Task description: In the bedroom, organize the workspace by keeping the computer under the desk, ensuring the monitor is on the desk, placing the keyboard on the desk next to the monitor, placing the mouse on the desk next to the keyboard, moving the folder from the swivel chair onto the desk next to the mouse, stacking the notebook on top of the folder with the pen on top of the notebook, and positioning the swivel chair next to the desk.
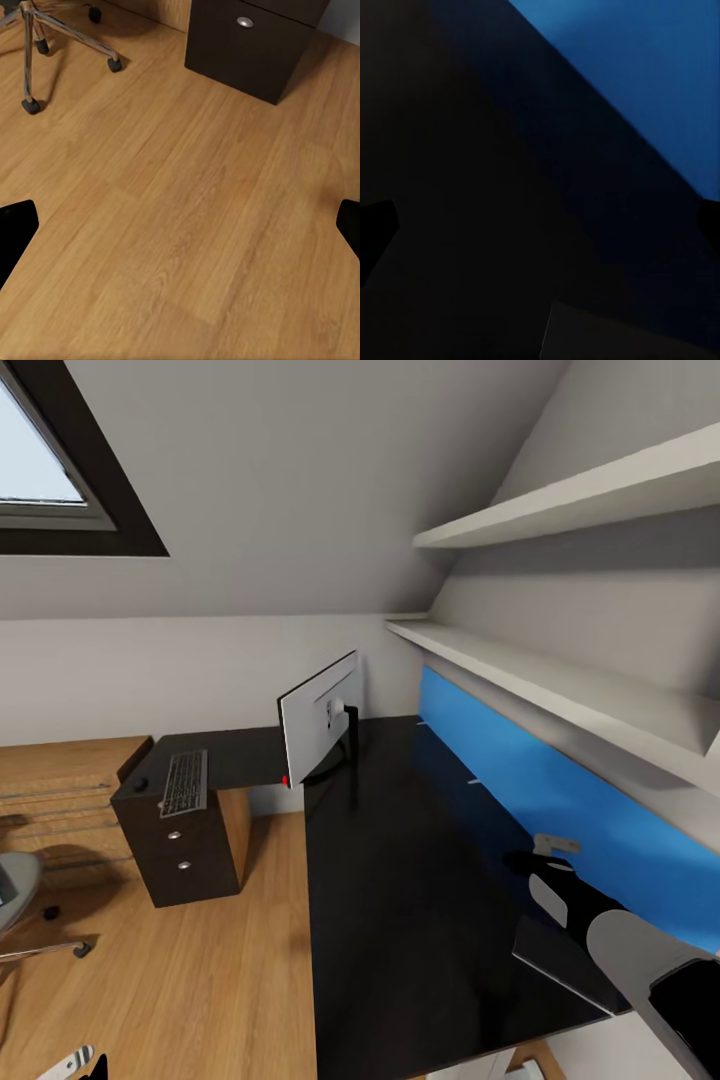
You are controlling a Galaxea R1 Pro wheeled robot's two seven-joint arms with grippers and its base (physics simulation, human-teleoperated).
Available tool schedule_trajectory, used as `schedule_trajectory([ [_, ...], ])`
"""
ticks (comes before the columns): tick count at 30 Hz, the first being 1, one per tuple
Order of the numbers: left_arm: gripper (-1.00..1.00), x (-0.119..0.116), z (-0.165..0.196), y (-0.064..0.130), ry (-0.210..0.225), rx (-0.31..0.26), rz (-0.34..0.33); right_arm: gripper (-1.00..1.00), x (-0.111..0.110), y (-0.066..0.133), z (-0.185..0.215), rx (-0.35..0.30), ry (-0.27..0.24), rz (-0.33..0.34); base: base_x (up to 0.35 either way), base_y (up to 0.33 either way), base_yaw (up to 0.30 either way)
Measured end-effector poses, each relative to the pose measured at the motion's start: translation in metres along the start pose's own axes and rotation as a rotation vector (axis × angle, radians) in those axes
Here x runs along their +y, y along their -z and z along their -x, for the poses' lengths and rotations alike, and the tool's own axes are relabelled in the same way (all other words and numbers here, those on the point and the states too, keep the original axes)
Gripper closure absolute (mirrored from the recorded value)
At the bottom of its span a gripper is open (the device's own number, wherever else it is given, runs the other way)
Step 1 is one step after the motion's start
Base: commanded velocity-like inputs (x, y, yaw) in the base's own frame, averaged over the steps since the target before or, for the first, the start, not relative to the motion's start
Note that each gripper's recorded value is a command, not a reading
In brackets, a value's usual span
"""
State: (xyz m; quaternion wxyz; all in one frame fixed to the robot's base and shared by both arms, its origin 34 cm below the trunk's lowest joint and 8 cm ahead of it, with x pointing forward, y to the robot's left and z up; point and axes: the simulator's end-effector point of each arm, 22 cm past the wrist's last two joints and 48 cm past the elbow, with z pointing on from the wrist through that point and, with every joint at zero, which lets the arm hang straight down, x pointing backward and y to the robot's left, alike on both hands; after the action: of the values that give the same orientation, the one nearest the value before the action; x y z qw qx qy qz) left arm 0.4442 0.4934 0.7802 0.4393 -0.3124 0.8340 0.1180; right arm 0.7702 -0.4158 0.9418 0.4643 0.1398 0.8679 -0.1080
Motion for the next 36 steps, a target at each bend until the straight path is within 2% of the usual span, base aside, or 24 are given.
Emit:
schedule_trajectory([
  [10, -1.0, -0.001, -0.005, -0.007, 0.0, 0.0, 0.001, -1.0, 0.0, -0.007, -0.005, 0.002, -0.004, -0.003, 0.0, 0.0, 0.0],
  [20, -1.0, -0.002, -0.011, -0.015, 0.002, 0.0, 0.003, -1.0, -0.014, -0.017, -0.029, 0.04, 0.0, -0.035, 0.0, 0.0, 0.0],
  [30, -1.0, -0.003, -0.017, -0.022, 0.002, -0.002, 0.003, -1.0, -0.018, -0.024, -0.051, 0.093, 0.005, -0.046, 0.0, 0.0, 0.0],
  [36, -1.0, -0.003, -0.022, -0.027, 0.002, -0.002, 0.003, -1.0, -0.017, -0.029, -0.056, 0.095, 0.004, -0.047, 0.0, 0.0, 0.0],
])
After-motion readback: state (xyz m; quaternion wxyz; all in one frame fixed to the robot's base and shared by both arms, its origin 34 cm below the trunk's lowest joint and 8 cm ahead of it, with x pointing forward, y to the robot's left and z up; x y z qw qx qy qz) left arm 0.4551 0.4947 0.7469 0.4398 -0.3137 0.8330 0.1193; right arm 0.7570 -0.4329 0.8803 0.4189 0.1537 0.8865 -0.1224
